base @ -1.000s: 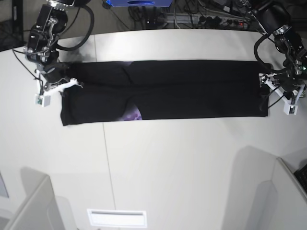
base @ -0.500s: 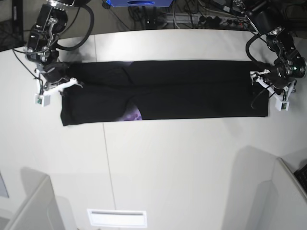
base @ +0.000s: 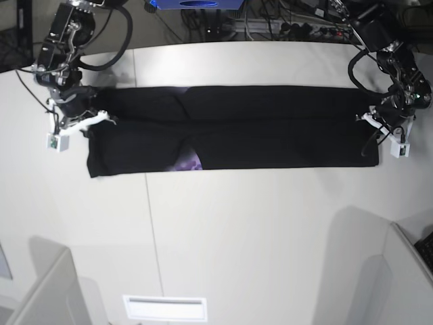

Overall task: Fold the T-shirt properly
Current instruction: 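Grasp the strip end with the left gripper and carry it toward the right gripper, then lay the strip end down at the middle with the left gripper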

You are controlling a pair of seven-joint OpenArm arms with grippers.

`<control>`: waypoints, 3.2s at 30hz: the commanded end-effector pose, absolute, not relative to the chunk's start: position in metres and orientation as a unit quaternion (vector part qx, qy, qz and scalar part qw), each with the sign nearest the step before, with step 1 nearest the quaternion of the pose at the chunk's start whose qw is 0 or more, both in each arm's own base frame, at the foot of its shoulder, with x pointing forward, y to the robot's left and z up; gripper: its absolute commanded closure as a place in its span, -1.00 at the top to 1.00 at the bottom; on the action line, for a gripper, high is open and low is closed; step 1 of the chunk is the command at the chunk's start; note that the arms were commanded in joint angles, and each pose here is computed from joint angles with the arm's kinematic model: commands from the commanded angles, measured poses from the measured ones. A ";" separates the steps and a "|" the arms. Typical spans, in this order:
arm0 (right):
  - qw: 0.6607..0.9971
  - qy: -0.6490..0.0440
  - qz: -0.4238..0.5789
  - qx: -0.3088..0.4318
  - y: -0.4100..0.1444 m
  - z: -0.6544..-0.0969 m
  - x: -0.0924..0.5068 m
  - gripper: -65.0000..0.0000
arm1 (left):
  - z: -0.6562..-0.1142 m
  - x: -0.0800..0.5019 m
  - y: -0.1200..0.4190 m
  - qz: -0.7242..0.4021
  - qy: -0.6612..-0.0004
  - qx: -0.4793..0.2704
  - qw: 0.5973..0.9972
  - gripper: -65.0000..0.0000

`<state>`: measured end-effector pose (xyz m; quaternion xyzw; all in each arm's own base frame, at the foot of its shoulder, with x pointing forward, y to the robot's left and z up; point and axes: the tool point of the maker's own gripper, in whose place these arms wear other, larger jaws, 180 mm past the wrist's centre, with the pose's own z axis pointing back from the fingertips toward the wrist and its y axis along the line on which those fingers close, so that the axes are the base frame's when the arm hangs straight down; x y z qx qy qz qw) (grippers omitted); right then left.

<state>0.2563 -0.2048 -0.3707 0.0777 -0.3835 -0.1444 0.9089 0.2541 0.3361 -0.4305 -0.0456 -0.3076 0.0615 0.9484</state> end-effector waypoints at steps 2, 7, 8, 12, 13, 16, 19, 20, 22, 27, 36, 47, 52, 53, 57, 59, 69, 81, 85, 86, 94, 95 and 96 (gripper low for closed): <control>0.897 -0.411 -0.140 0.080 -0.204 -0.355 0.265 -1.00 | -0.441 0.237 0.341 0.054 -0.261 -0.030 0.963 -1.00; 0.898 -0.410 -0.140 0.080 -0.204 -0.356 0.264 -1.00 | -0.420 0.246 0.360 0.042 -0.279 -0.002 0.959 -1.00; 0.898 -0.410 -0.140 0.080 -0.204 -0.356 0.264 -1.00 | -0.413 0.248 0.363 0.035 -0.286 0.008 0.958 -1.00; 0.898 -0.410 -0.140 0.080 -0.204 -0.356 0.264 -1.00 | -0.375 0.262 0.368 0.002 -0.327 0.051 0.944 -1.00; 0.898 -0.409 -0.140 0.080 -0.204 -0.356 0.264 -1.00 | -0.369 0.260 0.366 -0.011 -0.327 0.066 0.943 -1.00; 0.898 -0.409 -0.140 0.080 -0.204 -0.356 0.264 -1.00 | -0.340 0.262 0.366 -0.048 -0.341 0.122 0.931 -1.00; 0.898 -0.409 -0.140 0.080 -0.204 -0.356 0.264 -1.00 | -0.334 0.261 0.342 -0.084 -0.339 0.141 0.926 -1.00; 0.898 -0.409 -0.140 0.080 -0.204 -0.356 0.264 -1.00 | -0.333 0.261 0.333 -0.100 -0.338 0.147 0.924 -1.00; 0.898 -0.409 -0.140 0.080 -0.204 -0.356 0.264 -1.00 | -0.335 0.261 0.310 -0.132 -0.336 0.145 0.921 -1.00; 0.898 -0.409 -0.140 0.080 -0.204 -0.356 0.264 -1.00 | -0.340 0.263 0.260 -0.178 -0.337 0.128 0.916 -1.00; 0.899 -0.408 -0.140 0.080 -0.204 -0.357 0.264 -1.00 | -0.354 0.268 0.206 -0.213 -0.336 0.087 0.913 -1.00; 0.898 -0.409 -0.140 0.080 -0.204 -0.357 0.264 -1.00 | -0.360 0.276 0.144 -0.223 -0.351 0.031 0.909 -1.00; 0.898 -0.408 -0.141 0.081 -0.204 -0.357 0.264 -1.00 | -0.361 0.276 0.121 -0.217 -0.357 0.004 0.909 -1.00; 0.898 -0.408 -0.141 0.081 -0.204 -0.357 0.264 -1.00 | -0.361 0.276 0.119 -0.215 -0.358 0.000 0.909 -1.00; 0.898 -0.408 -0.141 0.081 -0.204 -0.357 0.264 -1.00 | -0.361 0.276 0.111 -0.209 -0.360 -0.010 0.909 -1.00; 0.898 -0.408 -0.141 0.081 -0.204 -0.357 0.264 -1.00 | -0.361 0.276 0.104 -0.219 -0.359 -0.013 0.907 -1.00; 0.898 -0.408 -0.141 0.081 -0.204 -0.357 0.264 -1.00 | -0.367 0.274 0.078 -0.232 -0.354 -0.042 0.905 -1.00; 0.898 -0.408 -0.140 0.082 -0.203 -0.357 0.264 -1.00 | -0.370 0.275 0.066 -0.244 -0.351 -0.055 0.902 -1.00; 0.898 -0.408 -0.140 0.082 -0.203 -0.357 0.264 -1.00 | -0.369 0.272 0.055 -0.259 -0.351 -0.060 0.898 -1.00; 0.898 -0.408 -0.140 0.082 -0.203 -0.357 0.264 -1.00 | -0.369 0.272 0.055 -0.259 -0.351 -0.060 0.898 -1.00; 0.898 -0.408 -0.140 0.082 -0.203 -0.357 0.264 -1.00 | -0.370 0.272 0.058 -0.255 -0.350 -0.061 0.899 -1.00; 0.899 -0.408 -0.140 0.082 -0.203 -0.357 0.264 -1.00 | -0.370 0.272 0.058 -0.255 -0.350 -0.061 0.899 -1.00; 0.899 -0.408 -0.140 0.082 -0.203 -0.357 0.264 -1.00 | -0.369 0.272 0.057 -0.255 -0.351 -0.062 0.899 -1.00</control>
